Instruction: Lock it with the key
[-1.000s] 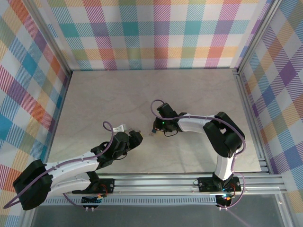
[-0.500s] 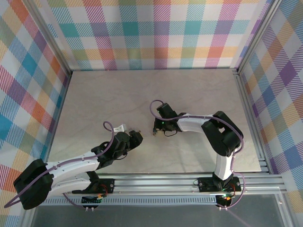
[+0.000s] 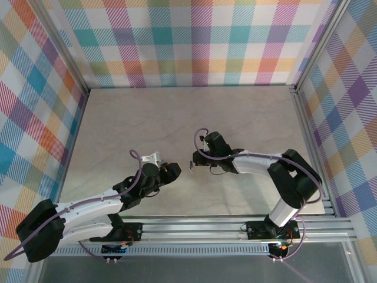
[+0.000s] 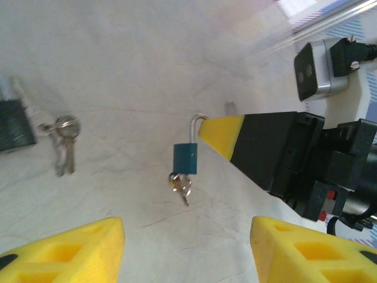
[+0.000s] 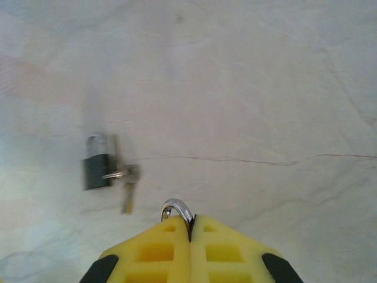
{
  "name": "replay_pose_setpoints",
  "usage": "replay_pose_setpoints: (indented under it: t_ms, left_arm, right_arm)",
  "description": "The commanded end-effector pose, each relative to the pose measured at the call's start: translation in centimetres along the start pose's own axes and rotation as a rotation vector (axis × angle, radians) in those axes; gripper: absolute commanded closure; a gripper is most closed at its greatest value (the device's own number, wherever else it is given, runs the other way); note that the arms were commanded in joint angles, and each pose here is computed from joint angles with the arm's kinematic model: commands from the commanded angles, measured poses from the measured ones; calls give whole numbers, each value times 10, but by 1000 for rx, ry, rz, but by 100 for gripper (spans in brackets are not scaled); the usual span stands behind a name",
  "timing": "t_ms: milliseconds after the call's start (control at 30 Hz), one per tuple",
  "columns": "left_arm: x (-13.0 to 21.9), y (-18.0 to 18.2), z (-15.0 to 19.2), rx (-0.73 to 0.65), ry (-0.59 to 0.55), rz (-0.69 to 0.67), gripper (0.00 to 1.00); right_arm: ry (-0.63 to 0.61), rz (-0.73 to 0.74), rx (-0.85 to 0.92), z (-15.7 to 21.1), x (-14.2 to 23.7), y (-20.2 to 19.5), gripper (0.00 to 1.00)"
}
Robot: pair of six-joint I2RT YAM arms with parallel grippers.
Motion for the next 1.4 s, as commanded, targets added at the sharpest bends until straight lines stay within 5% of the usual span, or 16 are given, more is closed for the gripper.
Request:
replay_pose_setpoints:
  t_ms: [0,300,533,1167,1367]
  left_arm:
    - [5,-14,-6,-97,-35,109,41]
    - [8,-31,-17,-153,-26,341,46]
    - [14,-37,-31,-143,-52,377,50]
    - [10,-46,-29,-121,14,528,71]
    - [13,-41,-24,-118,43,528,71]
  right_arm:
    - [-39,-170,86,-7,19,21,100]
    - [31,-426,191,1,50,45,100]
    - [69,-532,249,9,65,51,100]
    - [96,-590,282,11,70,56,100]
    - [83,-584,272,8,72,58,100]
Point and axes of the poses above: each hand's point on the last joint's axis, 136 mm out from that joint toward the fingers, its own x axis back along the fingers, its own y axis along the line the jaws close on, z = x × y, the point moved 10 cm from there along x, back along the fingers, and after that the axes turned 4 degrees about -x, right-handed, at the moved point
